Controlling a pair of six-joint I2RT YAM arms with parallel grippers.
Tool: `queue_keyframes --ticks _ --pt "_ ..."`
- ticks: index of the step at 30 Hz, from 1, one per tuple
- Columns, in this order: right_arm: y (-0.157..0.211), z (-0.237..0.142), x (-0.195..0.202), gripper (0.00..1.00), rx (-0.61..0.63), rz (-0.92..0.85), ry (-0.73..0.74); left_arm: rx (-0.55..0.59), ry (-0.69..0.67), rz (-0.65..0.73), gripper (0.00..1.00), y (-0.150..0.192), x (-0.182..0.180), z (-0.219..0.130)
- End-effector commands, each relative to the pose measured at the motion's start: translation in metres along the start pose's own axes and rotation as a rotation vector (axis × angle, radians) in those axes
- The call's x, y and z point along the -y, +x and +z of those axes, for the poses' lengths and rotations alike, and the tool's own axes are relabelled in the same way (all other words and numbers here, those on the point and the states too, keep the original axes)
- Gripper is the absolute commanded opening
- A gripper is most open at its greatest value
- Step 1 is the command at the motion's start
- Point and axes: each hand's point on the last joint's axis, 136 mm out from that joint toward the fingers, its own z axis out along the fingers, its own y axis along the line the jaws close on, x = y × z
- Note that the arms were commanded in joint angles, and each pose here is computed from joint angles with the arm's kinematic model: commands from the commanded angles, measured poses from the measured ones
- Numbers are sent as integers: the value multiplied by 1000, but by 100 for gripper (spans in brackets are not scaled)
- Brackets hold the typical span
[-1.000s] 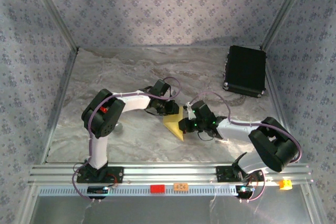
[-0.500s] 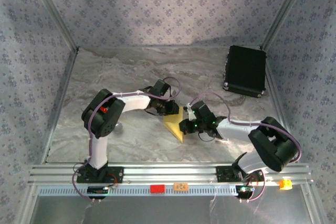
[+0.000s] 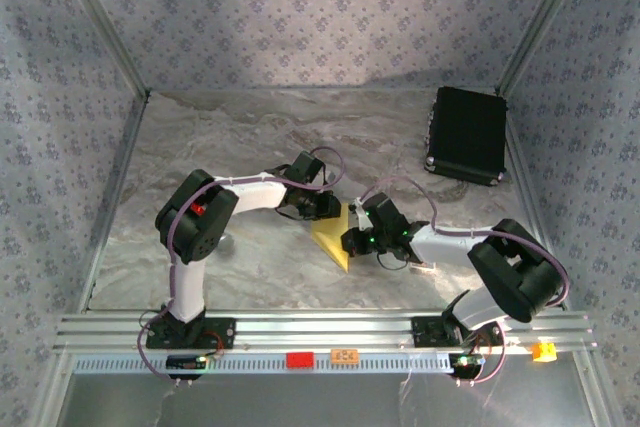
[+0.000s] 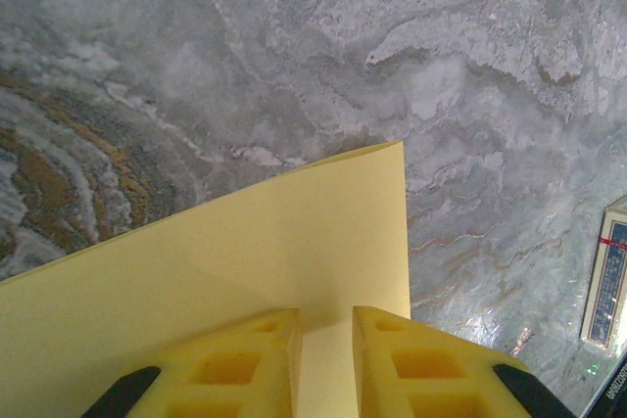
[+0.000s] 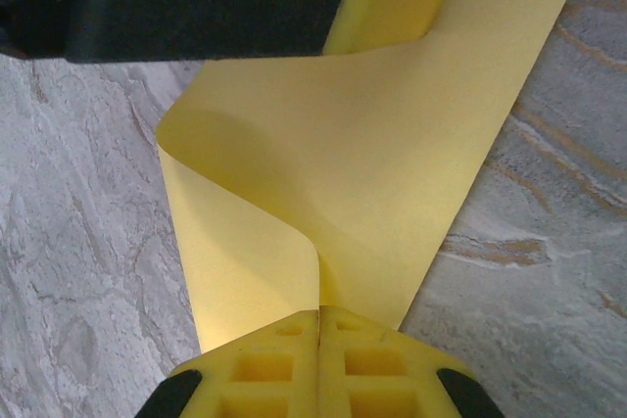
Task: Fold a paper plane with a square sheet of paper (pick it up from the middle)
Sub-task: Third fold the triangle at the center of the table.
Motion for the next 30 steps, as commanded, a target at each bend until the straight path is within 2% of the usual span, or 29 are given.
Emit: queue_keyframes --ticks 1,30 --pt "-8 0 0 5 12 2 7 -19 -13 -13 21 5 -5 -1" --pt "-8 3 1 6 8 7 6 -18 -8 -18 20 6 -6 0"
